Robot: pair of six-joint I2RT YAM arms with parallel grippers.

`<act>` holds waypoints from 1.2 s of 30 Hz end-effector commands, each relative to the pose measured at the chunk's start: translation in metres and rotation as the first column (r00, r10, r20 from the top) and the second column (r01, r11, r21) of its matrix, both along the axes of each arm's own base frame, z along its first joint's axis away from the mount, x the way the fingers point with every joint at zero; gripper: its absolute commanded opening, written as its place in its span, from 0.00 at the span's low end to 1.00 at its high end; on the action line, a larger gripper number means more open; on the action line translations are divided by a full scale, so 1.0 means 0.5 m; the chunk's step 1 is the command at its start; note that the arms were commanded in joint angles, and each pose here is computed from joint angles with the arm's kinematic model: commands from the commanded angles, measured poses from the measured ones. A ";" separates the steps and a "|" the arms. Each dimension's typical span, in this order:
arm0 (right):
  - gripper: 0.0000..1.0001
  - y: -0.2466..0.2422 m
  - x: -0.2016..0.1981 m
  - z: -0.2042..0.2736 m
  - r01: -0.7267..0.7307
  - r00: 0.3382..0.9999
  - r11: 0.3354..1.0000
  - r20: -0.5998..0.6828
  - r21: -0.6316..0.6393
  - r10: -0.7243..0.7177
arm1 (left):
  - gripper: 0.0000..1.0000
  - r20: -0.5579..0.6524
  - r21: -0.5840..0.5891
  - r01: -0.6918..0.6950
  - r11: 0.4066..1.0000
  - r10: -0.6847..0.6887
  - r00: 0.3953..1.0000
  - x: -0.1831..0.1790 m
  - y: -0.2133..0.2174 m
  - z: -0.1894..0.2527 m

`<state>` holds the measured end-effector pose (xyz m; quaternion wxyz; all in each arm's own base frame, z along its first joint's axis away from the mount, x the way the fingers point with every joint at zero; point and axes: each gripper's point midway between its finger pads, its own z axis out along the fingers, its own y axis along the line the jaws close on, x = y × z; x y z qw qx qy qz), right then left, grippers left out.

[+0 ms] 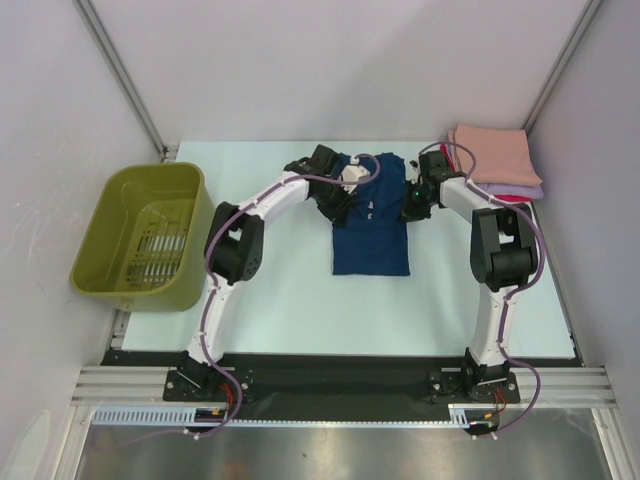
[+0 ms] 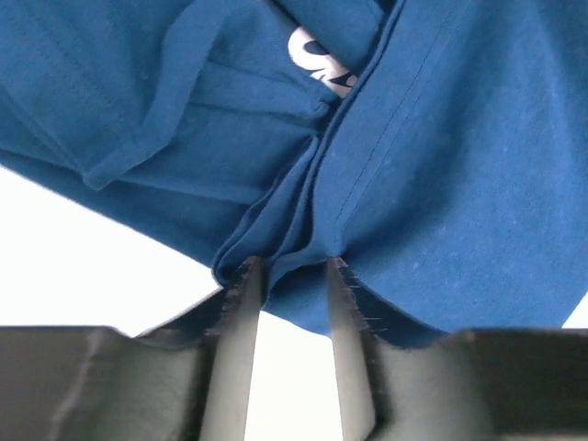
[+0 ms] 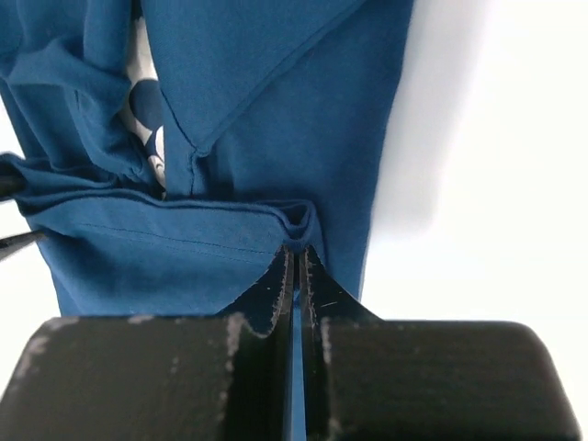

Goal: Fold and stack the t-shirts
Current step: Fold the tshirt

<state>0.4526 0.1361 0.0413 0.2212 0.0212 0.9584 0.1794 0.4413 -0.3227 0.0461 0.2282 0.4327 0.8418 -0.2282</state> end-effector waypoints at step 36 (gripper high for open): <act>0.50 -0.122 0.019 0.113 0.326 0.935 0.943 0.168 -0.066 -0.312 | 0.59 0.334 -0.039 -0.149 0.988 0.153 0.930 0.118 0.040 0.190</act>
